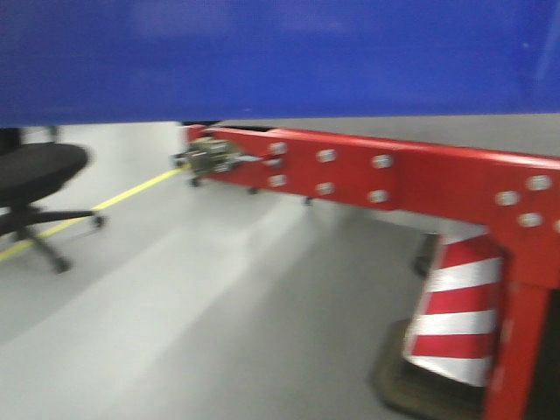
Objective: Move blue bin to conveyor side
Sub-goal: 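Hold the blue bin with both grippers while driving to the conveyor, then carry the blue bin with both grippers over the grey conveyor belt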
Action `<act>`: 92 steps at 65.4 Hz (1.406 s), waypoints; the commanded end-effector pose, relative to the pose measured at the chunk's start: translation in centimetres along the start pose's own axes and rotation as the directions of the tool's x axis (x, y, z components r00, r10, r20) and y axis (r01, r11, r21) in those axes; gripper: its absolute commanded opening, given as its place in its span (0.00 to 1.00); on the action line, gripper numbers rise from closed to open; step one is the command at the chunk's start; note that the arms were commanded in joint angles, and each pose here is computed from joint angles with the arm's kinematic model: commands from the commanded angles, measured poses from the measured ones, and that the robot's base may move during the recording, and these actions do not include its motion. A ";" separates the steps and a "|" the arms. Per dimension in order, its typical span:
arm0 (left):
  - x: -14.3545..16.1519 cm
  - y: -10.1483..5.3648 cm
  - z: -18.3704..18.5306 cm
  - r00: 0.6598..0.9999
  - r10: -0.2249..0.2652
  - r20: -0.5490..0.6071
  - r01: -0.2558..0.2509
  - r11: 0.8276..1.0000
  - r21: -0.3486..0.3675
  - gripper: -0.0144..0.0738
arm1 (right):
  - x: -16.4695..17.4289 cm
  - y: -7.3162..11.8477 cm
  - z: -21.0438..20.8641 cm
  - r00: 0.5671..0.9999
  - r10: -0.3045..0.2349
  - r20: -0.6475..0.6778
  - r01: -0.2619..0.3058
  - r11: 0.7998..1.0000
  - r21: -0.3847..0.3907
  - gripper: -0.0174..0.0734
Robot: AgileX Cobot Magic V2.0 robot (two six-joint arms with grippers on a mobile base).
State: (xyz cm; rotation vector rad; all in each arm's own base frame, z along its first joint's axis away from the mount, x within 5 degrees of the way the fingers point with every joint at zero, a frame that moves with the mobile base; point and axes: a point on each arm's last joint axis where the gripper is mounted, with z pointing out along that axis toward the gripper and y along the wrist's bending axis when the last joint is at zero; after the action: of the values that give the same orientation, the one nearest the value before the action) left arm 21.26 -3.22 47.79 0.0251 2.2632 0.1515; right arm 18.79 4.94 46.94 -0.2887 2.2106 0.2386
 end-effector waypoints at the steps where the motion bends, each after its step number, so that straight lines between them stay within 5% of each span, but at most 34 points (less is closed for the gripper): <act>1: -1.0 1.0 -1.0 0.991 0.055 0.123 -0.045 0.996 -0.083 0.15 | -1.0 -0.1 -1.2 0.991 -0.039 0.128 0.036 0.999 0.028 0.11; 92: -1.9 0.8 -1.2 0.973 0.065 0.220 -0.051 0.996 -0.071 0.15 | -1.0 -0.1 -1.2 0.991 -0.039 0.128 0.036 0.999 0.028 0.11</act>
State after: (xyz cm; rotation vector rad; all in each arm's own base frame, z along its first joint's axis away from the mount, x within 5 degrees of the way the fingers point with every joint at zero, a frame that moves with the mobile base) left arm 21.83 -3.30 48.45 0.0523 2.1685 0.1688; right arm 18.82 4.93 46.98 -0.2832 2.2058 0.2395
